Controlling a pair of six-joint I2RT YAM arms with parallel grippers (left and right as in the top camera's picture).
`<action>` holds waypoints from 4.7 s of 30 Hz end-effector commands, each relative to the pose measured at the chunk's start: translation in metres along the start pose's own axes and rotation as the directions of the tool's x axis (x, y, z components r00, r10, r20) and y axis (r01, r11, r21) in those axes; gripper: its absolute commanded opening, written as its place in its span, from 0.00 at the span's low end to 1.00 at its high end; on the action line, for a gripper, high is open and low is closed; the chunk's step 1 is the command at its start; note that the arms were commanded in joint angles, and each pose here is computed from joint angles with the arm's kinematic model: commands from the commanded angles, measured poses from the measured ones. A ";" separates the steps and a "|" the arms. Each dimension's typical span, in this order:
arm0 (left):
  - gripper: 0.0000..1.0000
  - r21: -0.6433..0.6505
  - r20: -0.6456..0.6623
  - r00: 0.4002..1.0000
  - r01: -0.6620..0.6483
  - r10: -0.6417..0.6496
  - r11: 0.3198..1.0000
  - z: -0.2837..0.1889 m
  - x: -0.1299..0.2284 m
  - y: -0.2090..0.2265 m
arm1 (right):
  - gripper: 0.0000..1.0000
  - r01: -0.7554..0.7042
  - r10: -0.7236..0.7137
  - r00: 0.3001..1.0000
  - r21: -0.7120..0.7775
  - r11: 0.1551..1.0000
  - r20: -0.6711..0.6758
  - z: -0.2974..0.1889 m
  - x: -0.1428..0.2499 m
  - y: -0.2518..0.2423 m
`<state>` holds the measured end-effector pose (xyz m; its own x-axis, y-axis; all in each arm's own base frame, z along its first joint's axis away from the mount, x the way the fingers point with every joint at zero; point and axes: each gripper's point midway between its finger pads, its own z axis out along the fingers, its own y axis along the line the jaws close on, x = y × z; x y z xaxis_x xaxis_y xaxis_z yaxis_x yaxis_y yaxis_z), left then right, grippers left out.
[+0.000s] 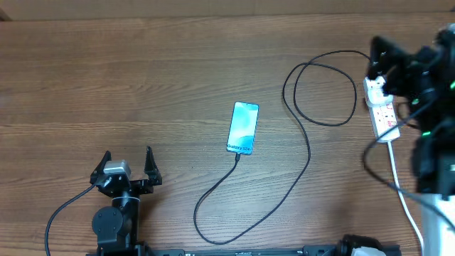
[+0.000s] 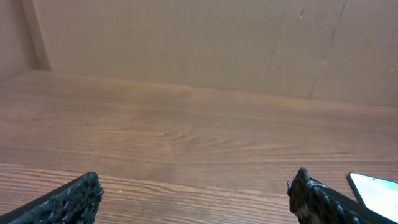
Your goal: Plug charger to phone and switch on socket
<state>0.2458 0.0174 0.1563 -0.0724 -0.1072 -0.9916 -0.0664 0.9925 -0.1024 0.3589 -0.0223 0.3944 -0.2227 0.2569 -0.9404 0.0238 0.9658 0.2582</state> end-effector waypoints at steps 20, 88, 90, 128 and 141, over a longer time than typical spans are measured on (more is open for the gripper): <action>1.00 0.004 0.004 1.000 -0.014 0.014 1.000 0.000 0.000 -0.001 | 1.00 0.139 -0.039 0.899 -0.201 0.970 0.436 -0.052 0.149 0.022; 0.99 0.004 0.004 1.000 -0.014 0.014 1.000 0.000 0.000 -0.001 | 1.00 0.216 -0.190 0.963 -0.125 0.968 0.189 -0.060 0.251 -0.008; 1.00 0.004 0.004 1.000 -0.015 0.015 1.000 0.000 0.000 -0.001 | 1.00 0.253 -0.223 0.955 -0.145 0.957 0.195 -0.061 0.252 -0.003; 1.00 0.004 0.004 1.000 -0.015 0.015 1.000 0.000 0.000 -0.001 | 1.00 0.281 -0.248 0.948 -0.154 0.947 0.202 -0.061 0.252 -0.001; 1.00 0.004 0.004 1.000 -0.014 0.014 1.000 0.000 0.000 -0.001 | 1.00 0.281 -0.248 0.948 -0.154 0.947 0.202 -0.061 0.252 -0.001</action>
<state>0.2458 0.0173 0.1562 -0.0729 -0.1072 -0.9916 -0.0657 0.9926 -0.1025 0.2433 0.0379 0.1728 -0.0253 0.0150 -0.9996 -0.1829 0.9829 0.0193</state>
